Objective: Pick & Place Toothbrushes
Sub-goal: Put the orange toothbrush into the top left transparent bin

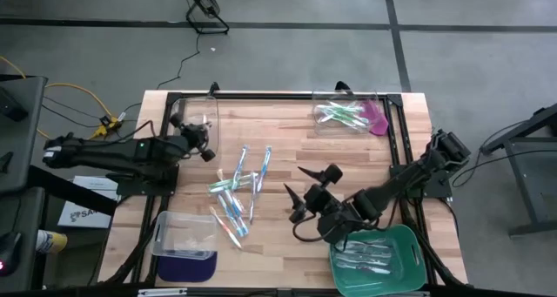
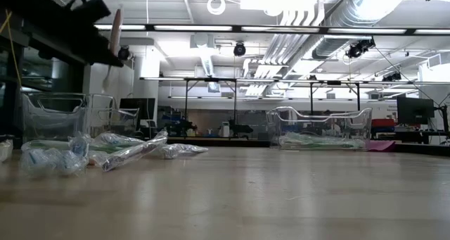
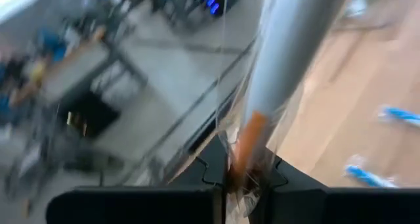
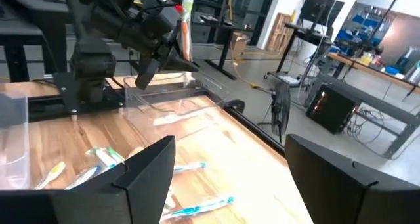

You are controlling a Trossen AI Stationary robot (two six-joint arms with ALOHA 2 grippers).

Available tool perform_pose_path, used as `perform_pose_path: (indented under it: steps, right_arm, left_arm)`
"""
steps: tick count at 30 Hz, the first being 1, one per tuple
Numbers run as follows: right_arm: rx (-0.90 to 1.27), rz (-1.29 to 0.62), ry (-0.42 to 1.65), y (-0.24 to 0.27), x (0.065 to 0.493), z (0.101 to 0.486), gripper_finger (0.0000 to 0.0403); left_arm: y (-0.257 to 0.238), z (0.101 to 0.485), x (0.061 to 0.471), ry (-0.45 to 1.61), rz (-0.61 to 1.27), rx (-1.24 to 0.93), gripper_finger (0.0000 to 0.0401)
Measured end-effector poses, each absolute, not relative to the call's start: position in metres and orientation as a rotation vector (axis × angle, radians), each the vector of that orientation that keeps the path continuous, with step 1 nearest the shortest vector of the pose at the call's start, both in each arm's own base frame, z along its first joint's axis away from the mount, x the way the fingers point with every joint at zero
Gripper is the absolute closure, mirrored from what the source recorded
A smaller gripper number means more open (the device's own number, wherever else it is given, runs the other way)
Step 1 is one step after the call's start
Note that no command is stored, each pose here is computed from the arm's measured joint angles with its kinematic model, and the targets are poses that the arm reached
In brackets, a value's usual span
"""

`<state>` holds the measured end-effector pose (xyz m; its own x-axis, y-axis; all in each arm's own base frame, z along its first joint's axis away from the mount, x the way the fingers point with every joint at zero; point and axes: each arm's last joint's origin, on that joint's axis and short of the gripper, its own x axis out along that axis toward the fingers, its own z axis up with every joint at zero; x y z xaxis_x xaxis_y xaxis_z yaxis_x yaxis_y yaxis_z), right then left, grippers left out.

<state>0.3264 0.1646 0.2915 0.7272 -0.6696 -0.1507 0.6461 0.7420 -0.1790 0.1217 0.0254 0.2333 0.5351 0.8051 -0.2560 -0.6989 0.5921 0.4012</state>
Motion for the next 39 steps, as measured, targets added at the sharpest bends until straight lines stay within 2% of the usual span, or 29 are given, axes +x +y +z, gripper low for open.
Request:
perform_pose_path:
  steps: [6,12,24,33,39]
  right_arm:
    - [-0.079,-0.700,0.239,0.157,0.330,0.288,0.0121]
    - [-0.057,-0.678,0.263,0.154,0.331,0.285,0.0121]
    - [-0.055,-0.680,0.270,0.154,0.330,0.284,0.0121]
    - [-0.064,-0.681,0.277,0.153,0.330,0.283,0.0121]
    - [-0.055,-0.684,0.277,0.153,0.330,0.283,0.0121]
  left_arm:
    - [0.049,0.223,0.113,0.470,1.058,0.014,0.0383]
    - [0.073,0.220,0.102,0.473,1.100,-0.156,0.0383]
    - [0.116,0.198,0.089,0.610,0.949,-0.454,0.0382]
    - [0.137,0.215,0.091,0.722,0.851,-0.482,0.0363]
    - [0.132,0.228,0.087,0.823,0.869,-0.470,0.0347]
